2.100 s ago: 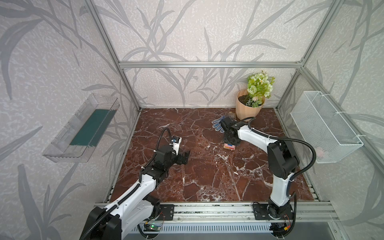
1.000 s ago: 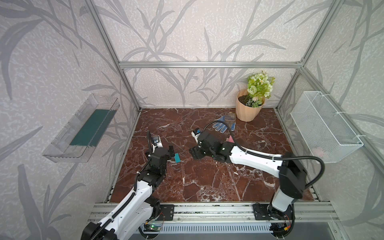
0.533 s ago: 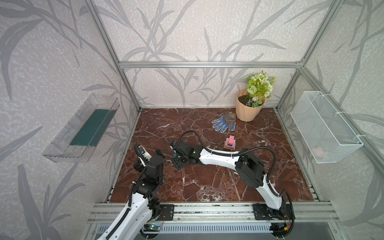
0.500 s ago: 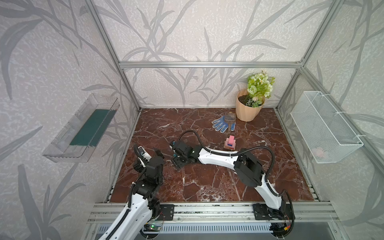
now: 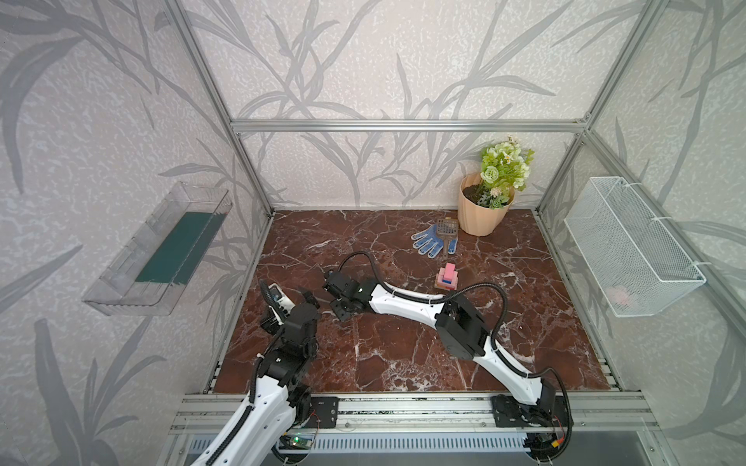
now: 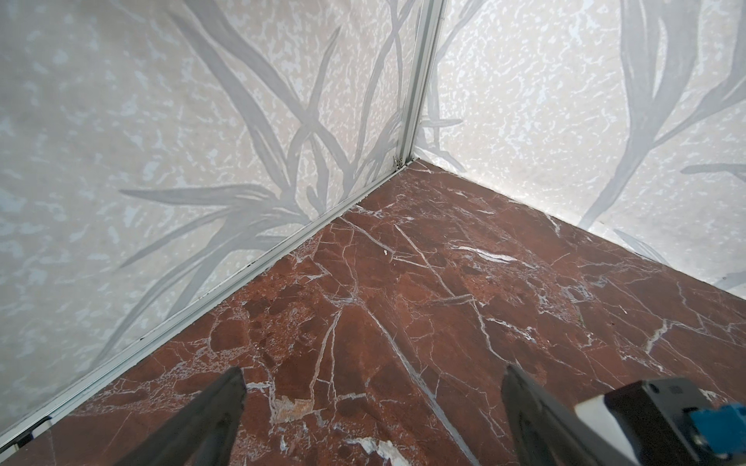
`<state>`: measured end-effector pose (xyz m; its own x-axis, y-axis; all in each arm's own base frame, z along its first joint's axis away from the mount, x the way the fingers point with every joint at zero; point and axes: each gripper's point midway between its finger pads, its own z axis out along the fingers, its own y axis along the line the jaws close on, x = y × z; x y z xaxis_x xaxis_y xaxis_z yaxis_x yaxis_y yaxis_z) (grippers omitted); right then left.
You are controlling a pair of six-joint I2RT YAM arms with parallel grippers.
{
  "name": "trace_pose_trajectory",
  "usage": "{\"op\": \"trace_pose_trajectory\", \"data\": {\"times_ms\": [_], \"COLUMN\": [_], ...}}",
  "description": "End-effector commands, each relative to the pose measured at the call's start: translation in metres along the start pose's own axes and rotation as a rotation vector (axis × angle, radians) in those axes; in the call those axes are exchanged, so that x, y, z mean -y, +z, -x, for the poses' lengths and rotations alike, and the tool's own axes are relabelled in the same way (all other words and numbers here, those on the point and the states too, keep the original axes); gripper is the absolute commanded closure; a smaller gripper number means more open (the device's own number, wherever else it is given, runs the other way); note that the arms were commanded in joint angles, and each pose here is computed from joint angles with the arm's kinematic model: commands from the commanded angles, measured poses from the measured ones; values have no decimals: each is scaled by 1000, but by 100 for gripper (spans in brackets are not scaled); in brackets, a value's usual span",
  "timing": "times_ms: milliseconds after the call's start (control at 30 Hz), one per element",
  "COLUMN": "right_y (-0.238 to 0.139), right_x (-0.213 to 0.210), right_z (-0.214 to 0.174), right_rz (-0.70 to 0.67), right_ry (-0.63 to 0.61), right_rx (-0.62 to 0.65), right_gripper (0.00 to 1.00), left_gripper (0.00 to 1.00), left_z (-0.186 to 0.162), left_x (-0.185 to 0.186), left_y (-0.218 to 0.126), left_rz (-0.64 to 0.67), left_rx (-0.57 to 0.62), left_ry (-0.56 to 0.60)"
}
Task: Build the wood block tower
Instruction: 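Move the right gripper to the teal cube near the left gripper and grasp it, then lift the teal cube and carry it over the stack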
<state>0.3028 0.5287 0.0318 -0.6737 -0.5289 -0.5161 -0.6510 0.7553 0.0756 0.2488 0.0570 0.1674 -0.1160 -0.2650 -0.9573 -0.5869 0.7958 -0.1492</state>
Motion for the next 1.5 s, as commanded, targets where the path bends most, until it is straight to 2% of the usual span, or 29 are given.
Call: {"op": "trace_pose_trajectory", "data": {"times_ms": [0,133,233,367,567,600,667,767,833,900,1200,1267,1367,1467], "right_y": [1,-1,-10,-24,-59,-67,-86,-112,-130,-145,-205,-212,-218,-218], "right_x": [6,15,33,56,83,105,118,143,163,180,261,278,299,312], "right_z": [-6,-9,-13,-19,-27,-23,-22,-25,-29,-33,-58,-66,-77,-82], "right_rz": [-34,-85,-172,-233,-230,-248,-264,-317,-354,-379,-512,-548,-587,-605], "right_ry": [37,63,102,165,279,325,350,432,479,522,683,728,804,850], "right_rx": [-46,-52,-56,-53,2,19,52,92,111,133,263,246,186,140], "right_gripper": [58,65,70,73,76,77,79,83,86,87,87,87,97,100], "left_gripper": [1,1,1,1,1,1,1,1,1,1,1,1,1,1], "left_z": [4,3,3,2,-4,-6,-10,-19,-27,-31,-40,-44,-48,-52], "left_x": [-3,-2,-1,1,28,35,53,95,124,137,147,153,160,165], "left_y": [0,0,0,0,-2,-3,-9,-30,-57,-71,-66,-68,-68,-65], "left_rz": [13,8,4,-11,-162,-204,-316,-597,-836,-952,-963,-994,-1014,-1017], "left_rx": [13,12,9,1,-42,-52,-73,-101,-103,-107,-166,-187,-220,-248], "left_ry": [-35,-36,-37,-33,17,29,58,120,169,195,222,237,253,265]}}
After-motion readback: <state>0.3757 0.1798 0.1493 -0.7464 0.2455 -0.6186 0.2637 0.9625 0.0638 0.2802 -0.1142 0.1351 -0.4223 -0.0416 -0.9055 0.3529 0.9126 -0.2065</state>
